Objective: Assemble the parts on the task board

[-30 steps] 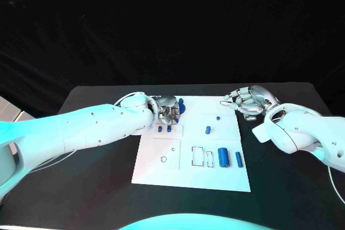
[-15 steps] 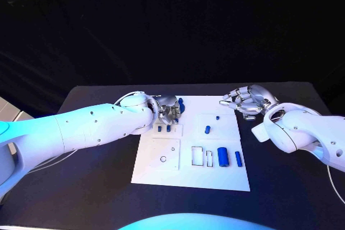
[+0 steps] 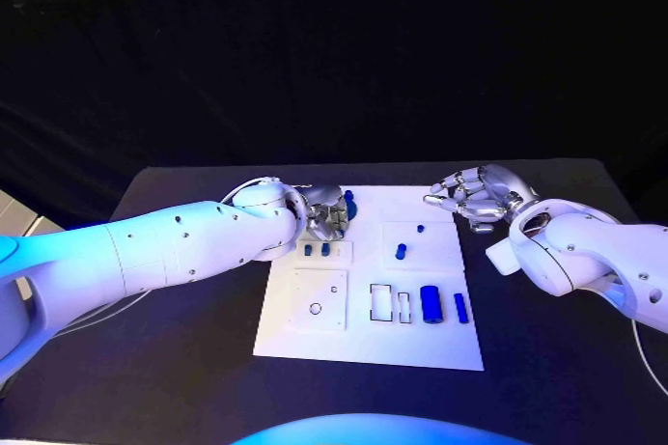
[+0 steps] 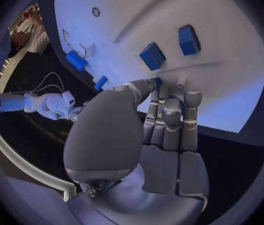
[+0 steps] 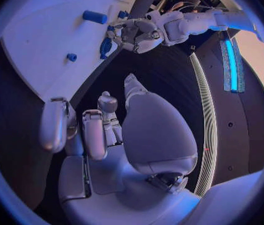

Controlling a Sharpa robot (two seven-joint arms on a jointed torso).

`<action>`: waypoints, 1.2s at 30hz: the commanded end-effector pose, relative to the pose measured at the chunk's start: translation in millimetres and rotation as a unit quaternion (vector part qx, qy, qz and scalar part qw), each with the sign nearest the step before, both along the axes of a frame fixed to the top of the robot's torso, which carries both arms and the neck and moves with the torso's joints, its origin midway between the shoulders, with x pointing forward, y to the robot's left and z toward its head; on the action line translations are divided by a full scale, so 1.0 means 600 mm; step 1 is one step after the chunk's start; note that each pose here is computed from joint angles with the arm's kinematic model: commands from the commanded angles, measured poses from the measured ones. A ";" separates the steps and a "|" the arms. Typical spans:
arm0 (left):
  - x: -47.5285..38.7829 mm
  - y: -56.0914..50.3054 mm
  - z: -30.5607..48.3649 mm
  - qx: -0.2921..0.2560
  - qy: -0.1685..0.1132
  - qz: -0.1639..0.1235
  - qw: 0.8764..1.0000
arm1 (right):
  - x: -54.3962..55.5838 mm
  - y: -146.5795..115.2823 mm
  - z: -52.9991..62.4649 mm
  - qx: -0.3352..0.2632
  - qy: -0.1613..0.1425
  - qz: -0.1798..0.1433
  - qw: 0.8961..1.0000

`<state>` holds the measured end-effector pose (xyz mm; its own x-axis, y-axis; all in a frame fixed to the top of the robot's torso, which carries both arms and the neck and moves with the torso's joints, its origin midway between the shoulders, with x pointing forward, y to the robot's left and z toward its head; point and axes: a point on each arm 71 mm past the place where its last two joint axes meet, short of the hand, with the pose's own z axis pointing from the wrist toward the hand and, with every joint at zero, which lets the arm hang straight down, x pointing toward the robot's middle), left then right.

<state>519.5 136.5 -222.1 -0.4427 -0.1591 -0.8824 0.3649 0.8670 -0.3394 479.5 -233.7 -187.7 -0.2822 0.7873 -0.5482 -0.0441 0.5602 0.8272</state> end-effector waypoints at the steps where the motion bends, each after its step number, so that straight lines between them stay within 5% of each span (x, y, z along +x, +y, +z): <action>1: -0.004 -0.001 -0.014 0.017 0.021 -0.003 1.000 | -0.001 0.004 0.001 -0.002 -0.005 0.008 1.000; 19: 0.000 0.006 -0.011 -0.019 0.001 0.002 1.000 | 0.000 0.007 -0.001 -0.004 0.001 0.012 1.000; 36: -0.012 0.034 0.032 -0.086 -0.029 0.001 0.996 | 0.001 0.003 -0.001 -0.004 -0.004 0.003 1.000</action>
